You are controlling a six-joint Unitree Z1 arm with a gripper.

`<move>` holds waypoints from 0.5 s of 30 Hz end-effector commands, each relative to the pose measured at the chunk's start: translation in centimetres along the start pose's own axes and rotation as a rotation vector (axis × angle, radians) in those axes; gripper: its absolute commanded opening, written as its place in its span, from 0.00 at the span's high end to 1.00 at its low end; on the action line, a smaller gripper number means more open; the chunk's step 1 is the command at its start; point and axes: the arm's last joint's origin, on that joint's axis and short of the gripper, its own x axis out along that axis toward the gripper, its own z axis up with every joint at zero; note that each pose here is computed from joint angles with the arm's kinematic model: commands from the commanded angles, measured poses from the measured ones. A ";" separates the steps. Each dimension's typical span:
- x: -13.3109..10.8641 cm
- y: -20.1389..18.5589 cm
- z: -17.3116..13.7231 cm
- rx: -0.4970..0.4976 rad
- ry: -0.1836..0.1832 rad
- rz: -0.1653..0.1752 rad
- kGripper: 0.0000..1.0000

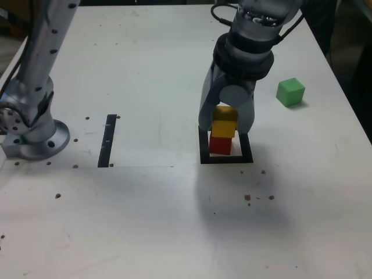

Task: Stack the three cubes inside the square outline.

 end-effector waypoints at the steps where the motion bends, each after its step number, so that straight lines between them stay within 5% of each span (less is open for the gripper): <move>1: 0.0 0.2 0.0 0.000 0.004 0.002 0.82; 15: 0.2 0.3 0.1 -0.001 0.008 0.011 0.80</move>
